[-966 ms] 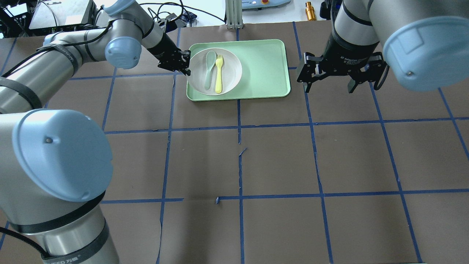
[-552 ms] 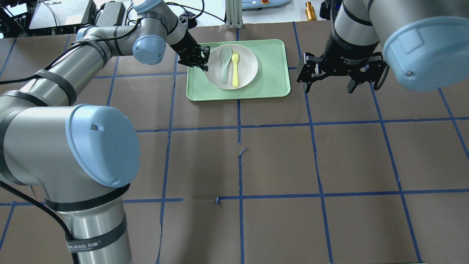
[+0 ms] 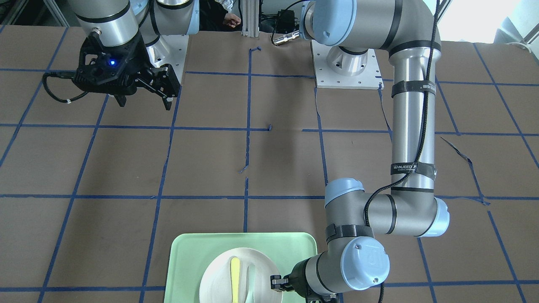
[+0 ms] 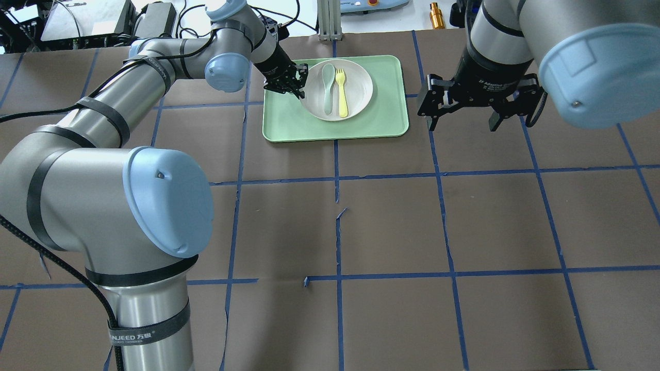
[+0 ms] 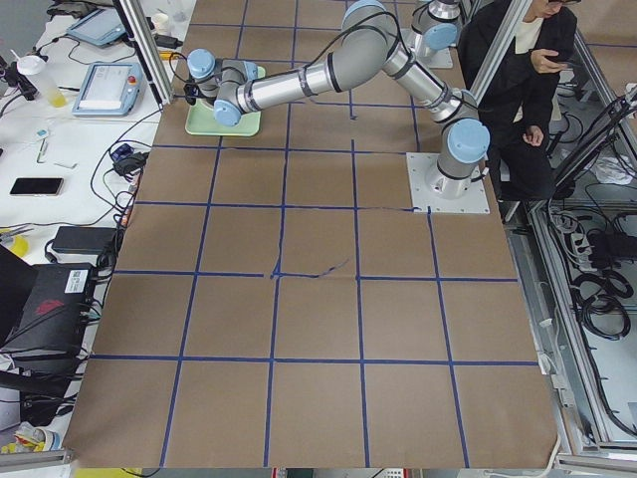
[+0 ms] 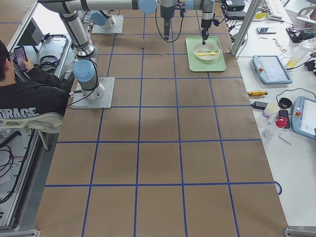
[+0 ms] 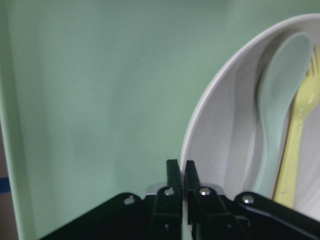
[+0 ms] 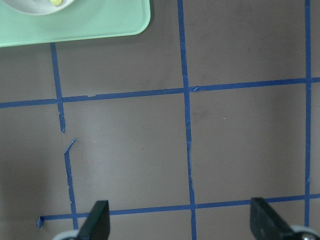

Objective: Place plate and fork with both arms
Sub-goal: 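Carry the plate onto the mint-green tray with the left gripper, then release the plate and raise the left gripper away from the tray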

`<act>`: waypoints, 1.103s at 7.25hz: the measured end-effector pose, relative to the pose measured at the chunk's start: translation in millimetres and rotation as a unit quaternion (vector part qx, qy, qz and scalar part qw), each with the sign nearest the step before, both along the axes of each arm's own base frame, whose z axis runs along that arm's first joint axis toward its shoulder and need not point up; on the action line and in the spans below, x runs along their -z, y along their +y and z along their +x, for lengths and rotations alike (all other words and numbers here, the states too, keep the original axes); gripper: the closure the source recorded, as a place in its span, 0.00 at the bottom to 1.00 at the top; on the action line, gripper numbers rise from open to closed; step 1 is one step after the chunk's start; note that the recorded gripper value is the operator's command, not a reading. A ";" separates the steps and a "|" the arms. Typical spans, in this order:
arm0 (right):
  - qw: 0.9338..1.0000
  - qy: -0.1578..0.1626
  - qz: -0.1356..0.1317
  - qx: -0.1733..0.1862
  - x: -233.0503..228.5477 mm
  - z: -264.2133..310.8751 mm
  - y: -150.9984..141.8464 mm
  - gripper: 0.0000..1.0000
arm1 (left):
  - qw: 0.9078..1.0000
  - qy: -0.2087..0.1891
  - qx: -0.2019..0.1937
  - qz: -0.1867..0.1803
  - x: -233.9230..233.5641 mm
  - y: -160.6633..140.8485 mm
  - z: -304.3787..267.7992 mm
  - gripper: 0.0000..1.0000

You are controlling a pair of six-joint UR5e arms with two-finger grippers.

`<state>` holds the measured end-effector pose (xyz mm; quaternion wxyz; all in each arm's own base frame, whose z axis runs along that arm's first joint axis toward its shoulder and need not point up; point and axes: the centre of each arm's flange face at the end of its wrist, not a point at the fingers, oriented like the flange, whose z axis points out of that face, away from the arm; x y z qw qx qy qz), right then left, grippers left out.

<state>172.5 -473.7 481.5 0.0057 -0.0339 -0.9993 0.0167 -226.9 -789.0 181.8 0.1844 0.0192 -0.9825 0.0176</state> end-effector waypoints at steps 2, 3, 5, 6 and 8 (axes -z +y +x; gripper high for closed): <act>1.000 0.000 0.001 0.000 0.7 0.0 0.2 0.00 | 1.000 0.002 0.001 -0.029 -2.0 0.5 -0.4 0.00; 1.000 0.000 0.001 0.000 0.9 0.0 0.2 0.00 | 0.999 0.003 0.008 -0.042 -7.1 5.2 1.3 0.00; 1.000 0.000 0.001 -0.001 0.9 -0.1 0.2 0.00 | 0.999 -0.003 0.000 -0.044 -40.6 18.0 41.8 0.00; 1.000 0.000 0.001 -0.001 1.0 -0.1 0.2 0.00 | 0.999 -0.008 -0.018 -0.030 -63.0 36.9 79.1 0.00; 1.000 0.000 0.001 0.000 1.2 0.1 0.3 0.00 | 0.996 -0.090 -0.028 -0.010 -97.0 107.0 122.5 0.00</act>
